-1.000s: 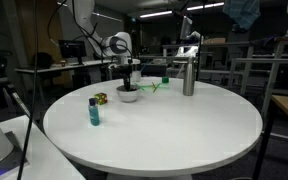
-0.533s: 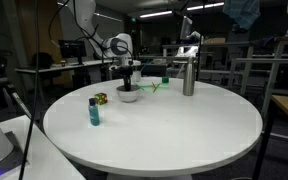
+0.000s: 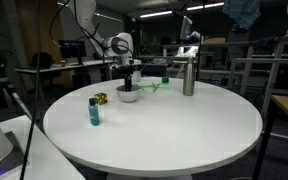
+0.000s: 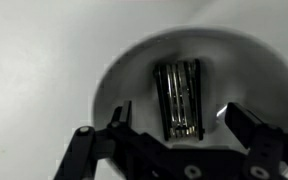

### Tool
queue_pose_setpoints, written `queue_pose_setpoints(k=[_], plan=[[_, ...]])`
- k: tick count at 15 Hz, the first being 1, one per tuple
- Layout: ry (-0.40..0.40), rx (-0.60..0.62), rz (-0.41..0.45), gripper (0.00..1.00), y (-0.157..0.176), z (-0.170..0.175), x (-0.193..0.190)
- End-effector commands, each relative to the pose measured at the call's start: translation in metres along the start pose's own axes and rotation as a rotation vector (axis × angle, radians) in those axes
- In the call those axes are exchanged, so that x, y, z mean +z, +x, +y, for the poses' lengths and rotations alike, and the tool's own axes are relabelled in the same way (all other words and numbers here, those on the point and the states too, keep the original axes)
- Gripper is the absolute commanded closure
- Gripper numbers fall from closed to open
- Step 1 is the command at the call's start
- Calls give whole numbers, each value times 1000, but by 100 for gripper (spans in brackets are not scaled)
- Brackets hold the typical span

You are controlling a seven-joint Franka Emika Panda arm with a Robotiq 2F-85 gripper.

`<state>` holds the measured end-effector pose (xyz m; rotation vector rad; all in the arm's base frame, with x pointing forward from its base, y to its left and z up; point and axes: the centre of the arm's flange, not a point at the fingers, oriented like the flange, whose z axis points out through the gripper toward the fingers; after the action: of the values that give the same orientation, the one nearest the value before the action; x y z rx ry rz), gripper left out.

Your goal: Pick up the pocket knife and put it in the bowl

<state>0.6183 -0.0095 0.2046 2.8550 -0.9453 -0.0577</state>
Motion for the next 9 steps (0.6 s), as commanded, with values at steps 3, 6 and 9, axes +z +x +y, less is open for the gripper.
queue_pose_setpoints(k=[3,6,9], plan=[[-19,1,-11,0,8,1,-23],[-30,4,5,0,7,1,-39],[-35,10,28,0,5,3,-59]])
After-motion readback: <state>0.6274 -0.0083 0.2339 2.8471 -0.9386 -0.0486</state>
